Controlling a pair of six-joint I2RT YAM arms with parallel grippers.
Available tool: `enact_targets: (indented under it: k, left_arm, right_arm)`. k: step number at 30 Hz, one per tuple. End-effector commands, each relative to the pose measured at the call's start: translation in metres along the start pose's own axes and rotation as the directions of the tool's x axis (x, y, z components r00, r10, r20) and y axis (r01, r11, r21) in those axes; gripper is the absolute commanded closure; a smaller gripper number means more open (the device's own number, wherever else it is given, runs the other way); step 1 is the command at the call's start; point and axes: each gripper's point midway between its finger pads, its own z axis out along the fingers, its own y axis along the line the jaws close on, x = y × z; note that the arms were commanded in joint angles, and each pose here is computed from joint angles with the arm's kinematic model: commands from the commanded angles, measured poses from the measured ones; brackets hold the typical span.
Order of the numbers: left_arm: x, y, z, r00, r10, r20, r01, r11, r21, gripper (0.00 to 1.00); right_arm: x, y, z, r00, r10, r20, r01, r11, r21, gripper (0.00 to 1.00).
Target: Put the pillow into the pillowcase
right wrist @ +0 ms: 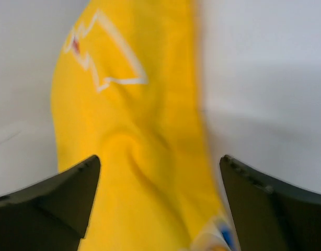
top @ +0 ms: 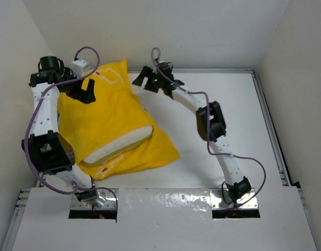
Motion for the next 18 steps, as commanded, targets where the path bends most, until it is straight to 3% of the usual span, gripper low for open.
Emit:
enact_targets:
  k: [1,2,3,6,7,11,14,18]
  left_arm:
    - [-0.054,-0.031,-0.021,0.979,0.144,0.142,-0.154,0.986,0.061,0.00]
    - [-0.058,-0.038,-0.018,0.976,0.162,0.147,-0.175,0.981,0.083,0.00]
    - [-0.056,-0.043,-0.009,0.977,0.169,0.130,-0.183,0.977,0.109,0.00]
    - [-0.042,-0.068,0.025,0.976,0.215,0.043,-0.219,0.957,0.188,0.00]
    - [-0.035,-0.081,0.039,0.969,0.245,0.013,-0.241,0.942,0.234,0.00]
    - [0.013,-0.103,0.070,0.936,0.322,-0.144,-0.271,0.918,0.291,0.00]
    - [0.041,-0.130,0.078,0.875,0.420,-0.241,-0.336,0.885,0.321,0.00]
    - [0.051,-0.175,0.074,0.830,0.507,-0.231,-0.439,0.851,0.290,0.00]
  right_arm:
    - [-0.199,0.078,-0.149,0.856,0.068,0.513,0.020,0.986,-0.164,0.01]
    - [-0.176,0.048,-0.151,0.870,0.004,0.493,0.029,0.998,-0.059,0.01]
    - [-0.181,0.059,-0.183,0.853,-0.123,0.507,0.126,0.992,0.028,0.01]
    - [-0.146,0.026,-0.203,0.885,-0.248,0.395,0.183,0.964,0.195,0.01]
    - [-0.143,0.036,-0.225,0.878,-0.266,0.398,0.200,0.959,0.198,0.01]
    - [-0.055,-0.014,-0.248,0.930,-0.255,0.266,0.173,0.940,0.295,0.01]
    - [0.014,-0.031,-0.254,0.929,-0.346,0.131,0.278,0.886,0.371,0.01]
    - [0.086,-0.027,-0.255,0.925,-0.379,-0.010,0.353,0.853,0.385,0.01]
